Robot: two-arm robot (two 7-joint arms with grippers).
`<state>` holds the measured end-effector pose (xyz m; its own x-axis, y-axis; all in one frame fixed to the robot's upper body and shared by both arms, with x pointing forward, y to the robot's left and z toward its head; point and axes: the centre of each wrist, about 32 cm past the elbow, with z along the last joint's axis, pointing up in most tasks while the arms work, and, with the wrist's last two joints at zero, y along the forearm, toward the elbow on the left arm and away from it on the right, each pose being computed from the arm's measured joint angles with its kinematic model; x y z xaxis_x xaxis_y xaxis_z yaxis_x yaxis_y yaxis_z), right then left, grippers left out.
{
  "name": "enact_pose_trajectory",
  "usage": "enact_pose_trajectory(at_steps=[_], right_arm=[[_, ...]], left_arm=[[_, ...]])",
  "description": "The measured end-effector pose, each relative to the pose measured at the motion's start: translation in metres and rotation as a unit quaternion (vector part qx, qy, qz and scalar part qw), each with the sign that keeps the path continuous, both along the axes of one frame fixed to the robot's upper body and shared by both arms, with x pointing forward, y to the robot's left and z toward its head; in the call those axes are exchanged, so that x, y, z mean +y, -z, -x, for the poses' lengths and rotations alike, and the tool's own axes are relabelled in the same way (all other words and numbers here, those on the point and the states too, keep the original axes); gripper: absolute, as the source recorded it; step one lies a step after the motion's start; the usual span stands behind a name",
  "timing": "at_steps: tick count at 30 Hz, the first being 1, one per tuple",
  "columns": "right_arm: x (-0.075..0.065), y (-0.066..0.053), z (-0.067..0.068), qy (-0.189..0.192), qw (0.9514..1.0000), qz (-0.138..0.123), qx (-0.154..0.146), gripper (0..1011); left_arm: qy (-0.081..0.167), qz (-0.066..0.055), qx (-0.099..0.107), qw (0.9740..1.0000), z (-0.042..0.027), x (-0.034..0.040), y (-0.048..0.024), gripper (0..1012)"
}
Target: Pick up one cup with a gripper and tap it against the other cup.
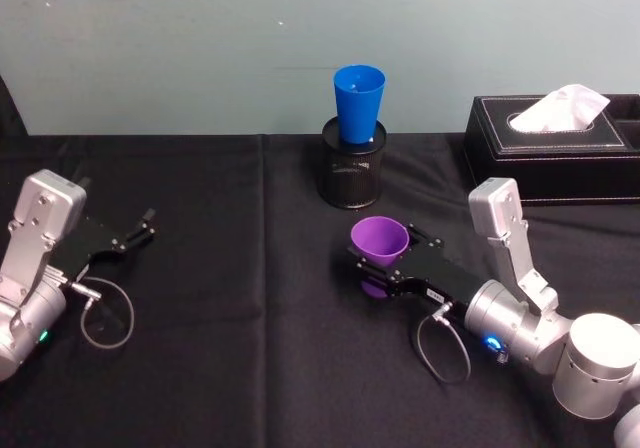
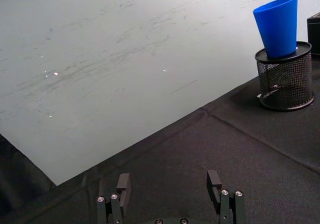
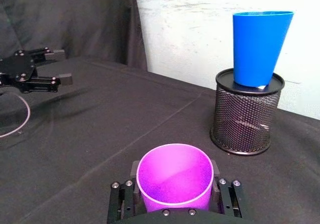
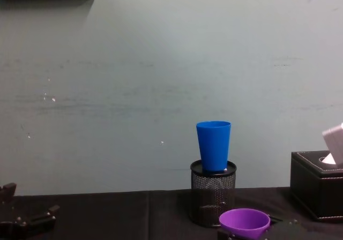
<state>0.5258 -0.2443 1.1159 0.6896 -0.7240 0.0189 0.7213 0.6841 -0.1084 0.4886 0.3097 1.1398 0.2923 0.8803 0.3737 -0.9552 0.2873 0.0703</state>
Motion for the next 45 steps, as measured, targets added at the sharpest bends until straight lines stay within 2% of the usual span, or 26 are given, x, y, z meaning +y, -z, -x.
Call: enact_pose_trajectory(at_steps=[3, 6, 10, 11, 12, 13, 45], right_arm=[[0.000, -0.003, 0.001, -0.002, 1.0000, 0.002, -0.003, 762], [-0.001, -0.012, 0.003, -0.002, 0.9999, 0.004, -0.014, 750], [-0.005, -0.029, 0.008, 0.007, 0.9993, 0.001, -0.036, 743], [-0.005, -0.029, 0.008, 0.007, 0.9993, 0.001, -0.036, 743], [-0.007, -0.035, 0.010, 0.009, 0.9990, -0.003, -0.043, 743], [-0.014, -0.055, 0.016, 0.017, 0.9976, -0.032, -0.058, 743], [-0.013, -0.055, 0.016, 0.018, 0.9977, -0.030, -0.058, 743]], left_arm=[[0.000, 0.000, 0.000, 1.0000, 0.0000, 0.0000, 0.0000, 1000], [0.000, 0.000, 0.000, 1.0000, 0.0000, 0.0000, 0.0000, 1000], [0.000, 0.000, 0.000, 1.0000, 0.0000, 0.0000, 0.0000, 1000], [0.000, 0.000, 0.000, 1.0000, 0.0000, 0.0000, 0.0000, 1000], [0.000, 0.000, 0.000, 1.0000, 0.0000, 0.0000, 0.0000, 1000], [0.000, 0.000, 0.000, 1.0000, 0.0000, 0.0000, 0.0000, 1000], [0.000, 0.000, 0.000, 1.0000, 0.0000, 0.0000, 0.0000, 1000]])
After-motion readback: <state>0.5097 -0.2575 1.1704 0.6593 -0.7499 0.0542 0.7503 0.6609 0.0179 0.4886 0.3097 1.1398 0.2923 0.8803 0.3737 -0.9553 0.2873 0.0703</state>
